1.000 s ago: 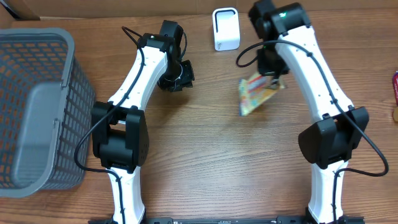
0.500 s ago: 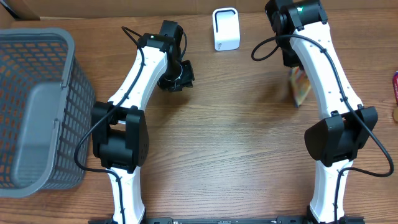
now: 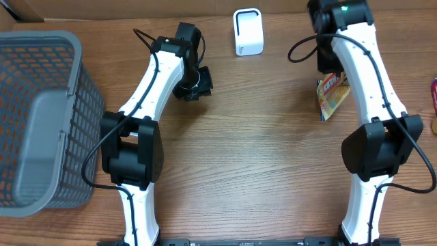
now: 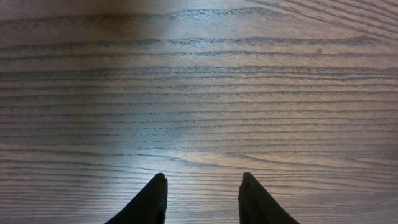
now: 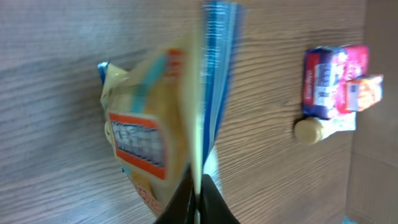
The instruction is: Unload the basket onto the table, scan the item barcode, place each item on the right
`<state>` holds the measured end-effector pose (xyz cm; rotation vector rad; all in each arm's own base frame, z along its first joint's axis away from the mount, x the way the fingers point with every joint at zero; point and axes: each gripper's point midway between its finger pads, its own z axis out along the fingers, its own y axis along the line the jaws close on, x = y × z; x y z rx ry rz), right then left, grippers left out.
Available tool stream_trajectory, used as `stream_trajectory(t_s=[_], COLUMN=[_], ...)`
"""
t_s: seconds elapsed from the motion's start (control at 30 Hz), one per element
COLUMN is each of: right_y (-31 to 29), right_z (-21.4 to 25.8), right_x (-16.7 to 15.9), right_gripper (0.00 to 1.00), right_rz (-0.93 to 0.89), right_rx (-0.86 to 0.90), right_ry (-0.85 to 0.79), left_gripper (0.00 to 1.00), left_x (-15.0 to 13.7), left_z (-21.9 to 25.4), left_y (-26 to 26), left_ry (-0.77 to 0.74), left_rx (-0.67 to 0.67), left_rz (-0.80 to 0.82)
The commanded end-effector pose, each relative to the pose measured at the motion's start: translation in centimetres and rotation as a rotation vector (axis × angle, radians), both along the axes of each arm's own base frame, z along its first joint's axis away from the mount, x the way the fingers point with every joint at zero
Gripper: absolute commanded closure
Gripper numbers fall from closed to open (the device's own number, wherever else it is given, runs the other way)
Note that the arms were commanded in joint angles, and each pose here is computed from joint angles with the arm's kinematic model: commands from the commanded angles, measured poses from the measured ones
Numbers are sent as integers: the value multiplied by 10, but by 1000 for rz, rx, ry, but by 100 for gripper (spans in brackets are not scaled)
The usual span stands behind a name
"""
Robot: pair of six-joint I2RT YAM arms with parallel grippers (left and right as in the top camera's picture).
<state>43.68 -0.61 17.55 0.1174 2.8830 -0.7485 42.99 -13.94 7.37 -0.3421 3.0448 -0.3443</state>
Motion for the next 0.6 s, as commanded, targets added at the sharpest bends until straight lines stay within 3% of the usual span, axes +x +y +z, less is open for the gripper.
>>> stream_trajectory(t_s=[0.0, 0.27, 0.57], right_y=[19, 80, 175], right_z=[-8, -12, -23], right_x=[-8, -6, -18], right_gripper=[96, 96, 94], right_rz=[35, 131, 252], right_rx=[46, 128, 458], right_ry=[22, -10, 24], left_gripper=[69, 69, 67], left_x=[-1, -1, -1], left_z=[-7, -7, -7], left_y=[3, 3, 3], left_ry=[10, 10, 10], left_rx=[17, 17, 17], left_rz=[-9, -9, -9])
